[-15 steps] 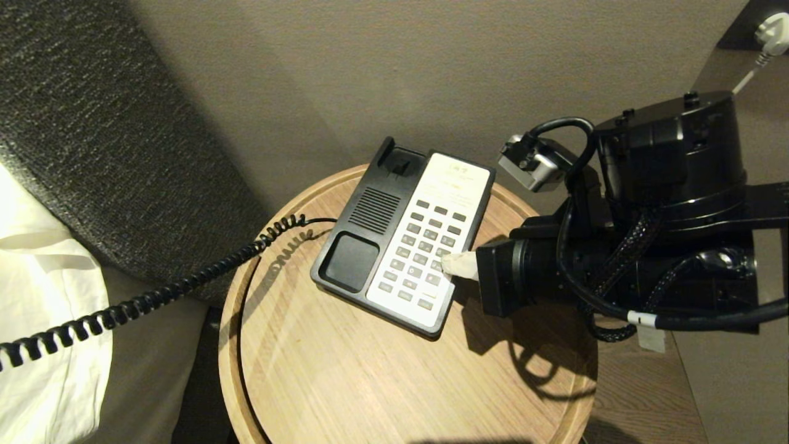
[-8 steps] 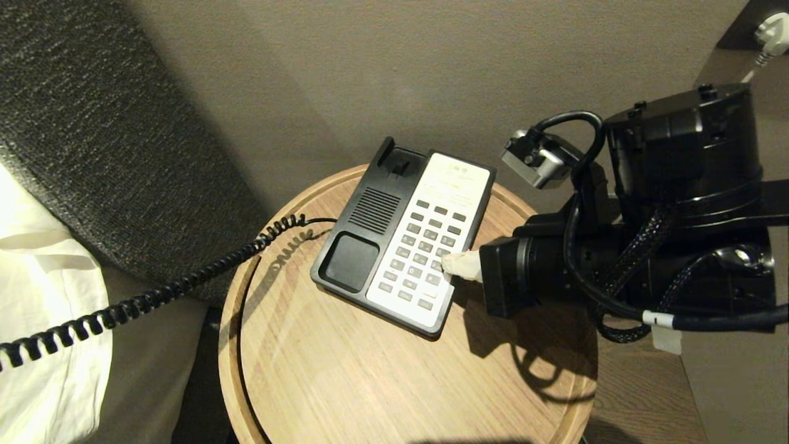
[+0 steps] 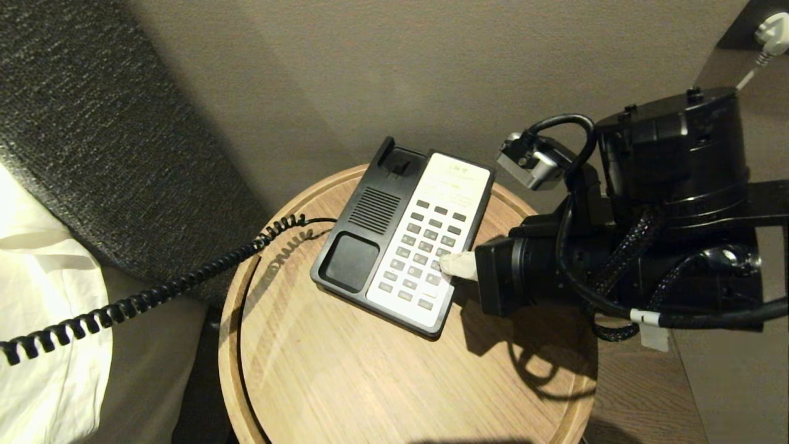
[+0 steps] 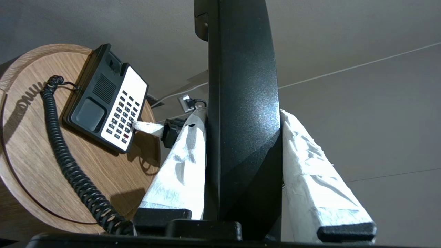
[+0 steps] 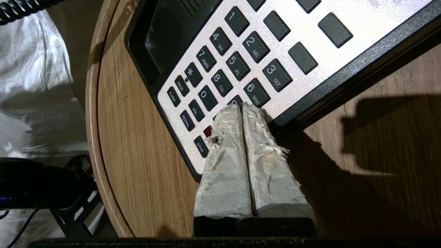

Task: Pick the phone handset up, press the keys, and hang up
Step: Dial the number

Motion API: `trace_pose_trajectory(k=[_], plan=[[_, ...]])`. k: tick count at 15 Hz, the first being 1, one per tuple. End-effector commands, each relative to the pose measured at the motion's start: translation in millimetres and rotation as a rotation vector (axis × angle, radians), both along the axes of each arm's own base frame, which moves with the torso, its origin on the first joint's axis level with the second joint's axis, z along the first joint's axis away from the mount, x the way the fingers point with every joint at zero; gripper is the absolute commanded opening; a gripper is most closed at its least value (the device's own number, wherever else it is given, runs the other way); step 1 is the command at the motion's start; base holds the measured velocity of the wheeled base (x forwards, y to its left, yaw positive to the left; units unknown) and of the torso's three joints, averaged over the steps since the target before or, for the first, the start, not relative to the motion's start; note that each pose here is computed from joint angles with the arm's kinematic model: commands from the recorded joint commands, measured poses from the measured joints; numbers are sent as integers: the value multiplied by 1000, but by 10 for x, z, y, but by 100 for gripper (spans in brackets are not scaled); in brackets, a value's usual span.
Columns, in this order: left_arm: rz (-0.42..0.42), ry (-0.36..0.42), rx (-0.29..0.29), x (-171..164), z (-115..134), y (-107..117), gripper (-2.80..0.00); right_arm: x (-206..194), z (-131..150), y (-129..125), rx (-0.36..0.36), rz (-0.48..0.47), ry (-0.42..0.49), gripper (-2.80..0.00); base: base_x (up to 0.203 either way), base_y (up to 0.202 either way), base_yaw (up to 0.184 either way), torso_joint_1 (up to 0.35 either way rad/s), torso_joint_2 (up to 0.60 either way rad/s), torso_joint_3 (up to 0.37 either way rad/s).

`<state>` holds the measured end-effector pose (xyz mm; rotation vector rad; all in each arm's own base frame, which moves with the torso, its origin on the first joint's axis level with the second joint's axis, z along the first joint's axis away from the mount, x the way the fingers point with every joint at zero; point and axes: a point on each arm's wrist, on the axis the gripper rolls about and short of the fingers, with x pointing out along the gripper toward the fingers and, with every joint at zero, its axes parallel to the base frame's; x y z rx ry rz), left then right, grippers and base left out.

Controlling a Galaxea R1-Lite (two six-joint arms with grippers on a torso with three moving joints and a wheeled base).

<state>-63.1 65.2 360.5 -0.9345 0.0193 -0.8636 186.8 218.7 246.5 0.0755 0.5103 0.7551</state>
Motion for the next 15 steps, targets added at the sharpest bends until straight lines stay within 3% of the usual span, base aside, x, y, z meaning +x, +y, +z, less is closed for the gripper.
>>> trace_pose_trajectory(k=[1, 7, 15], plan=[[-2, 4, -3, -2, 0, 2, -280, 25, -43, 31, -10, -3, 11, -280, 0, 0, 0, 0, 0, 0], [-4, 0, -3, -4, 5, 9, -280, 72, -120, 77, -7, -6, -2, -280, 0, 0, 0, 0, 0, 0], [-3, 5, -9, -19, -33, 25, -280, -53, 11, 70, 25, 24, -29, -280, 0, 0, 0, 0, 0, 0]])
